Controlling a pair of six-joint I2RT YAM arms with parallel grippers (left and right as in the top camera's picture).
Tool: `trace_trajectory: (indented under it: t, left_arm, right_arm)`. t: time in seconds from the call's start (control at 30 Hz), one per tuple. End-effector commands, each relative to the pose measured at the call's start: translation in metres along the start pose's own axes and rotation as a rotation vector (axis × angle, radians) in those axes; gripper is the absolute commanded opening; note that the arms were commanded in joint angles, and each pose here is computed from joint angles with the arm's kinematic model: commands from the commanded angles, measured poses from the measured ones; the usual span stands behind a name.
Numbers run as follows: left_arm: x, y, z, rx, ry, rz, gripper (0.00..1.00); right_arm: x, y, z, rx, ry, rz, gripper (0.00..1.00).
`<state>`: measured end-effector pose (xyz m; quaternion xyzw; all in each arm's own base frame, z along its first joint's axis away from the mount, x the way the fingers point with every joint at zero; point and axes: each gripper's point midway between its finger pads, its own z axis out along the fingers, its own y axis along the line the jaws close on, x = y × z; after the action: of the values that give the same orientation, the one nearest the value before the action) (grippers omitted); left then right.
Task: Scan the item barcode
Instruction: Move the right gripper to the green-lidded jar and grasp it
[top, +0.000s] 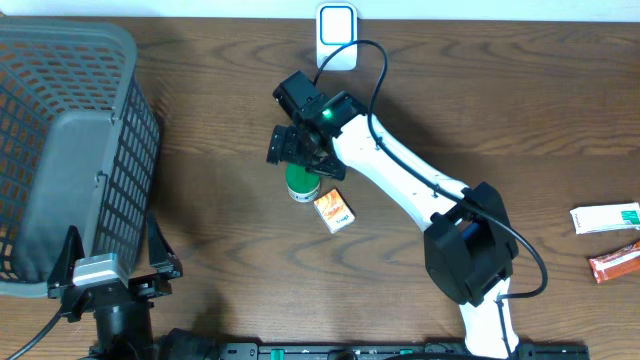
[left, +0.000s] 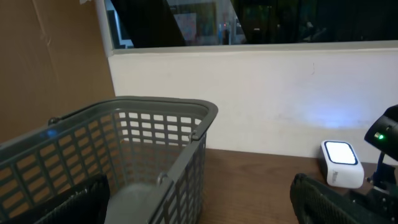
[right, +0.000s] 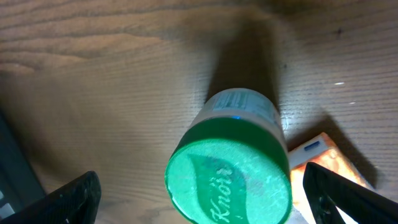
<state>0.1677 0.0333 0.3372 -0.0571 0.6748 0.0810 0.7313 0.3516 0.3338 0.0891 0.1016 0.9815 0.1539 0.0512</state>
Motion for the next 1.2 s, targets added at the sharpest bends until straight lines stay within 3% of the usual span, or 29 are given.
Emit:
trace_trajectory:
  t: [0.0,0.67,1.0,1.17]
  left_arm:
    - [-0.004,0.000,-0.002,0.008,-0.020,0.003,0.91]
    - [-0.007,0.001,-0.005,0.007,-0.037,-0.006,0.91]
    - [-0.008,0.003,-0.007,0.006,-0.048,-0.011,0.91]
    - [-0.009,0.003,-0.007,0.006,-0.048,-0.012,0.91]
  right_arm:
    - [0.000,0.000,0.008,0.034,-0.022,-0.027,0.99]
    - [0.015,-0.024,0.049,0.150,0.049,-0.016,0.96]
    - [0.033,-0.018,0.065,0.152,0.090,-0.029,0.91]
    - [0.031,-0.019,0.066,0.157,0.084,-0.005,0.83]
